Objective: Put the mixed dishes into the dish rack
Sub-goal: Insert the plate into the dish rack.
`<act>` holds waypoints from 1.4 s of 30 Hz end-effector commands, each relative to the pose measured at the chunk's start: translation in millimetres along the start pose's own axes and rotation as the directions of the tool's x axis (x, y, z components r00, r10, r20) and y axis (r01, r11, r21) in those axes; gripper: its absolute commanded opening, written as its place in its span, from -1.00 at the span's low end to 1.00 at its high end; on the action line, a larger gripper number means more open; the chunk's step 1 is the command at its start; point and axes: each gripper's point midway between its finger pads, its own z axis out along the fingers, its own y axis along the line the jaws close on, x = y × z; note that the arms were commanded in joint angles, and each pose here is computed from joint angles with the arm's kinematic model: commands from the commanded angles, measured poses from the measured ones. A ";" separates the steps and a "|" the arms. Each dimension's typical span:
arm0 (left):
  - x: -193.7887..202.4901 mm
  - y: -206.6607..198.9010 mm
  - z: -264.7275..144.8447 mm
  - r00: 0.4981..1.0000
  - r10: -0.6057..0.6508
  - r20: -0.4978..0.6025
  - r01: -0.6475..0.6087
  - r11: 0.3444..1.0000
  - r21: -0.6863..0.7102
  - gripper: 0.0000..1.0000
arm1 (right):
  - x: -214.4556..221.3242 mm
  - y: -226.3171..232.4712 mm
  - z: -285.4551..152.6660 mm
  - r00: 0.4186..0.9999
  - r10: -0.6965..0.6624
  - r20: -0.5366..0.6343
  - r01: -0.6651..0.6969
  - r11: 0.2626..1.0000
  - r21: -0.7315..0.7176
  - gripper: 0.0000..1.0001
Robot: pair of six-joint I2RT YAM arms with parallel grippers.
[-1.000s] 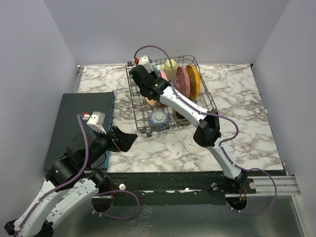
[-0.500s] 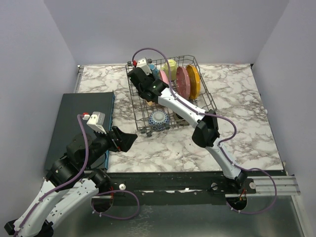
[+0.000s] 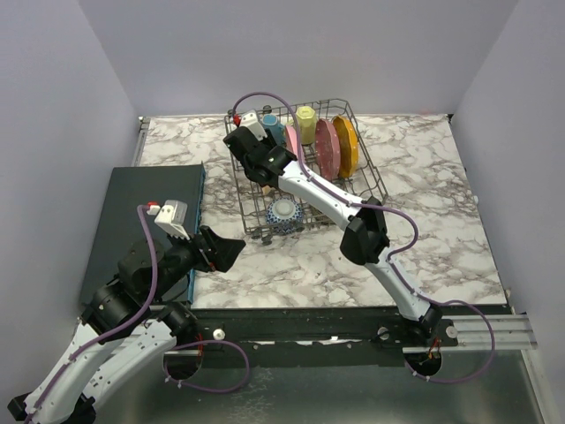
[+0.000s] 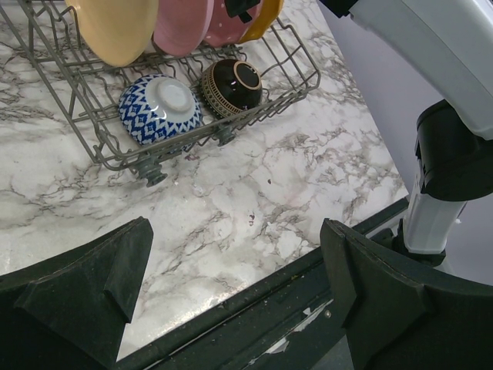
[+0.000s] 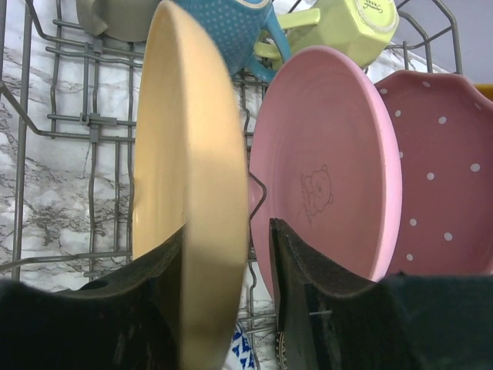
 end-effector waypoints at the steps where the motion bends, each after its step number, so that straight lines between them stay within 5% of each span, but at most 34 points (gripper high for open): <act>1: -2.3 -3.2 -1.4 1.000 0.012 0.019 -0.013 1.000 0.027 0.98 | 11.9 10.7 0.9 0.999 -0.019 -0.026 0.019 1.000 -0.018 -0.03; 27: -2.5 -2.9 -1.7 1.000 0.011 0.022 -0.011 1.000 0.026 0.97 | -8.5 21.6 -18.8 0.995 0.104 -0.005 -0.103 0.983 -0.151 0.46; 42: -1.4 -2.1 0.0 1.000 0.010 0.015 -0.010 1.000 0.020 0.97 | -24.2 -7.0 -26.7 0.989 0.145 0.034 -0.142 0.986 -0.085 0.49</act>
